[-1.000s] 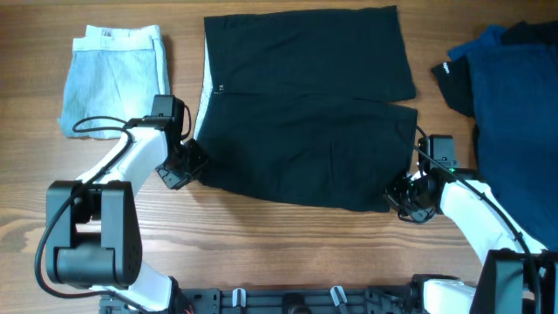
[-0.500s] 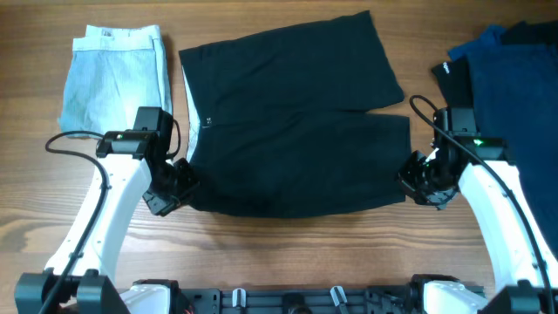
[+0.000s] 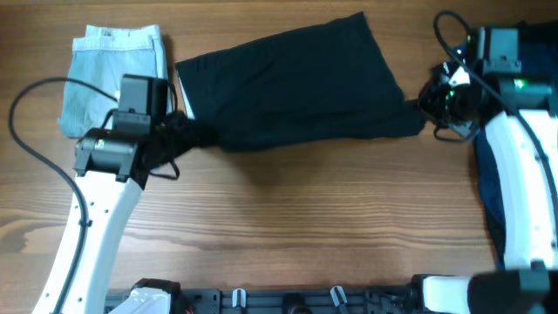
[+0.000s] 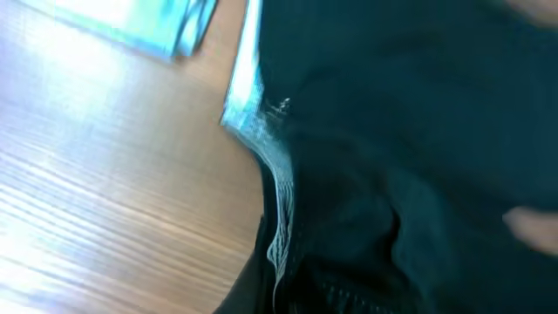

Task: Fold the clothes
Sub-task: 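Lift bottom hem with both grippers and fold it away from robot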

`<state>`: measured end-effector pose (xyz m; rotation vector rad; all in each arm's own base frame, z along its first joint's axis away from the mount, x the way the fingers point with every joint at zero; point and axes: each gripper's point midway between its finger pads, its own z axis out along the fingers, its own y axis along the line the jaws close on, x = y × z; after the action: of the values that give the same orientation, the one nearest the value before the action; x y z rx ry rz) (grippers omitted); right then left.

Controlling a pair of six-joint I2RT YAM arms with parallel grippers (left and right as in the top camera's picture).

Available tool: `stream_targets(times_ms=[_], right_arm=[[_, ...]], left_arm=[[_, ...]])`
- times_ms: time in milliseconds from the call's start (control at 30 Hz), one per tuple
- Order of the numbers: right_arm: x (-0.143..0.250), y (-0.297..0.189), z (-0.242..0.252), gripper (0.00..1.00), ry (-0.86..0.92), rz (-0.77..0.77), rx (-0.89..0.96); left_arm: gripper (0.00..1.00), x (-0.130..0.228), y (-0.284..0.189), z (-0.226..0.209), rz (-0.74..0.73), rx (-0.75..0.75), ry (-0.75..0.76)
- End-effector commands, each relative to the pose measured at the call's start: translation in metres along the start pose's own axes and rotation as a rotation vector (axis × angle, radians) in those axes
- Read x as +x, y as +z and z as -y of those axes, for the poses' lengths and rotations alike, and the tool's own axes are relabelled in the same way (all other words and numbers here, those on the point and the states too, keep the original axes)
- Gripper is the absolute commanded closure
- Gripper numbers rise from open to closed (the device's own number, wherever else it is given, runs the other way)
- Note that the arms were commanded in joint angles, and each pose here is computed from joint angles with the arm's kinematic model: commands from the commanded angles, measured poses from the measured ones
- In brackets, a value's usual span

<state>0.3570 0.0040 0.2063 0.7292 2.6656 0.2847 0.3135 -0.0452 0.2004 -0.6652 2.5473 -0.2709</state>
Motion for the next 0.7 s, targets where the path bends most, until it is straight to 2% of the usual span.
stream_targets(times_ms=[0,200,300,400,467,667], right_arm=[[-0.036,0.0,-0.011,0.96,-0.051,0.089,0.007],[-0.093,-0.015,-0.05,0.96,-0.125,0.31,-0.129],[-0.098,-0.01,-0.053,0.96,-0.128,0.321,-0.136],[-0.097,0.02,-0.059,0.96,-0.143,0.278,-0.125],[-0.098,0.041,-0.072,0.96,-0.179,0.268,-0.134],[-0.104,0.089,-0.094,0.96,-0.239,0.312,-0.079]], left_arm=[[0.96,-0.045,-0.014,0.002,0.176,0.02,-0.036],[0.96,-0.082,0.002,0.008,0.273,0.041,-0.069],[0.96,-0.092,0.024,0.011,0.281,0.032,-0.067],[0.96,-0.099,0.055,-0.003,0.283,-0.066,-0.075],[0.96,-0.106,0.06,-0.014,0.311,-0.122,-0.086],[0.96,-0.122,0.064,-0.005,0.358,-0.065,-0.101]])
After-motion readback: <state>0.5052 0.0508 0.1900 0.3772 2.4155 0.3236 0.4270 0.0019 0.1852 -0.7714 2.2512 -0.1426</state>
